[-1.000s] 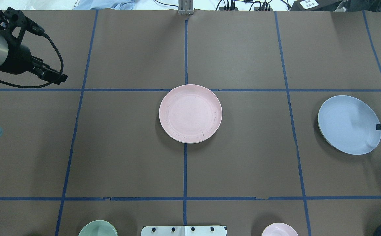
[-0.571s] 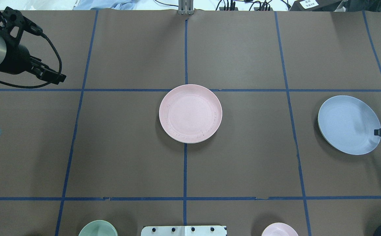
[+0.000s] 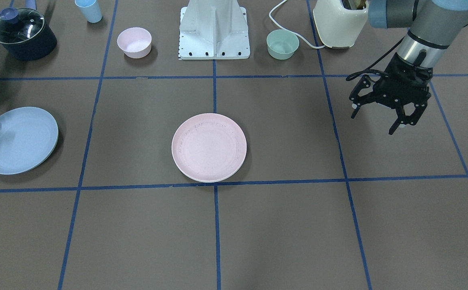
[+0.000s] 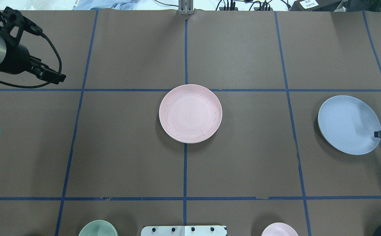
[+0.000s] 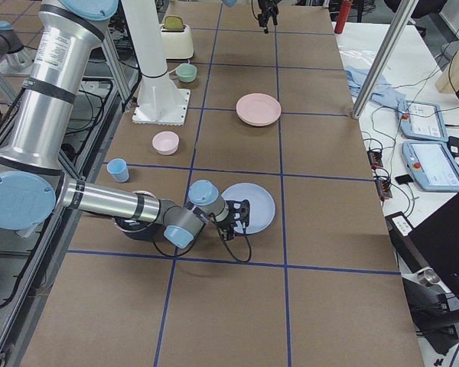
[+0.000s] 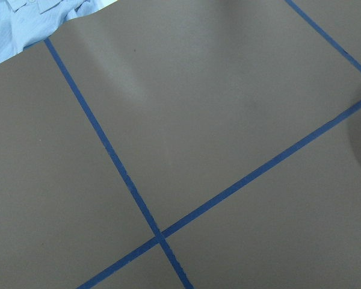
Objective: Stack three plates with pink and blue
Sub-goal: 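Reach the right gripper to the light blue plate rim and grasp it, then lift the light blue plate with the right gripper toward the pink plate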
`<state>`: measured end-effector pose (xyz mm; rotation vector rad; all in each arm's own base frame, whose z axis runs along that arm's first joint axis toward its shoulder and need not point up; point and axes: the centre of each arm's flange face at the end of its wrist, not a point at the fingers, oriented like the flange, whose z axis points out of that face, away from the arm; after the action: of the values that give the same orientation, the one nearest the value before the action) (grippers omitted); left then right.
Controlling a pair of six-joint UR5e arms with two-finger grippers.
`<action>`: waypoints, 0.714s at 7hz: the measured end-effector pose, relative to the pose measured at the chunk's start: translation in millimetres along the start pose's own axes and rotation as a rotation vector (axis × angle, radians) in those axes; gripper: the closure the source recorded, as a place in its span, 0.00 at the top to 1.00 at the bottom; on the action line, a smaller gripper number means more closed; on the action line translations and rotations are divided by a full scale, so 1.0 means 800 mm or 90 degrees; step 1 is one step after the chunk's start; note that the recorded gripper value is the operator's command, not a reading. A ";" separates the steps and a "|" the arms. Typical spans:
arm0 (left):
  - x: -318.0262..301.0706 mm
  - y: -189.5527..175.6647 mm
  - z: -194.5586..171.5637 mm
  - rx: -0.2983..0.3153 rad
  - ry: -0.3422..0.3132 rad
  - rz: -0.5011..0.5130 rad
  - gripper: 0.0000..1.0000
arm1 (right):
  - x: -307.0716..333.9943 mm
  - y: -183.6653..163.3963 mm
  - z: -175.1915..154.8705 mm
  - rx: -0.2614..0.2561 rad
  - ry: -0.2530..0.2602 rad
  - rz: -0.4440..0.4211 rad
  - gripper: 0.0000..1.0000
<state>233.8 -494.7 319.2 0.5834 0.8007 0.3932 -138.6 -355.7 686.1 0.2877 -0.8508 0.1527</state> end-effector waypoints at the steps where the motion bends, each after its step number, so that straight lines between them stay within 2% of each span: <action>1: 0.000 0.000 0.000 0.000 0.000 0.000 1.00 | -0.002 -0.001 0.000 0.001 -0.002 -0.001 0.00; 3: 0.000 0.000 0.000 0.000 0.000 -0.001 1.00 | -0.033 -0.016 -0.011 0.014 -0.030 -0.014 0.00; 5: 0.000 0.000 0.000 0.000 0.000 -0.004 1.00 | -0.120 -0.063 -0.047 0.019 -0.077 -0.019 0.00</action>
<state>233.6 -494.8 319.1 0.5809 0.8027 0.3883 -161.6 -393.8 580.3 0.3405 -0.9644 0.1208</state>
